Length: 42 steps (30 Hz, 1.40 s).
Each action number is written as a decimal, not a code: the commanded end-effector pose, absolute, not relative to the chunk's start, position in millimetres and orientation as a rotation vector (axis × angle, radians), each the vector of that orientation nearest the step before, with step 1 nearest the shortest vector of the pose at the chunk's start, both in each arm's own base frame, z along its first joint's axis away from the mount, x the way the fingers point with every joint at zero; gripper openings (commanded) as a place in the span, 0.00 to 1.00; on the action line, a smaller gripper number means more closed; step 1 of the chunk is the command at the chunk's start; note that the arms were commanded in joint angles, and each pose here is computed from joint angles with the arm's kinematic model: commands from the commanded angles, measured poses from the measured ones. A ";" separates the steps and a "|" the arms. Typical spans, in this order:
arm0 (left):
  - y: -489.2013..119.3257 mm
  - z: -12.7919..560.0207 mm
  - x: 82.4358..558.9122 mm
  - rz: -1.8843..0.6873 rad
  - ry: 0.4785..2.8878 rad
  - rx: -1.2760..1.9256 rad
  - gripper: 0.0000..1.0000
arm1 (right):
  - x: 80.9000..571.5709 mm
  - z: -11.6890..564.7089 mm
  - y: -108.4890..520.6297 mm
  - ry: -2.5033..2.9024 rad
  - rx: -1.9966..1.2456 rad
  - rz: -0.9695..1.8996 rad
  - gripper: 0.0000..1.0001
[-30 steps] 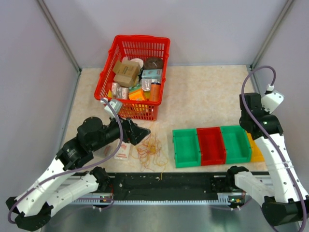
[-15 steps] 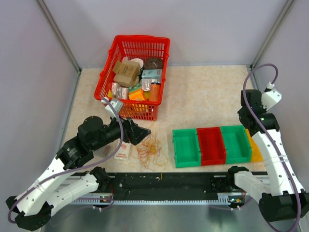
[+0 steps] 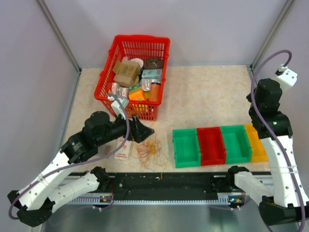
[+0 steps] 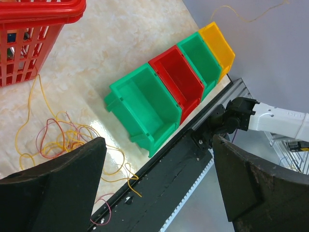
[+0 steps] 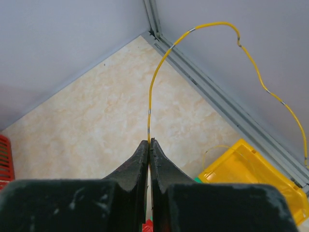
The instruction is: Untangle the cables
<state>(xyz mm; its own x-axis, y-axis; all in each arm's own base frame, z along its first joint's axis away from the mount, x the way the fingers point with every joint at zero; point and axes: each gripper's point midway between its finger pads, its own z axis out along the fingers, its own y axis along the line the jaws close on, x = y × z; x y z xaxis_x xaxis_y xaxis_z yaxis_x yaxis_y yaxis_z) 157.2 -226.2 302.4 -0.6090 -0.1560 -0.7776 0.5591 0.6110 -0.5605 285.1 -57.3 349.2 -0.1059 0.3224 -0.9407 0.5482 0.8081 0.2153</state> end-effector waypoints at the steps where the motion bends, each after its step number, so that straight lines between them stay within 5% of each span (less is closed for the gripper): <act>1: -231.5 330.7 155.2 -1.128 1.916 0.311 0.94 | 281.8 361.4 -59.3 1.636 0.677 -0.189 0.00; 22: -243.5 322.3 166.3 -1.094 2.041 0.286 0.91 | 196.3 241.1 -94.7 1.718 1.212 -0.443 0.00; 42: -244.6 320.1 184.0 -1.048 2.090 0.153 0.89 | 170.4 296.0 -108.7 1.608 1.173 -0.468 0.00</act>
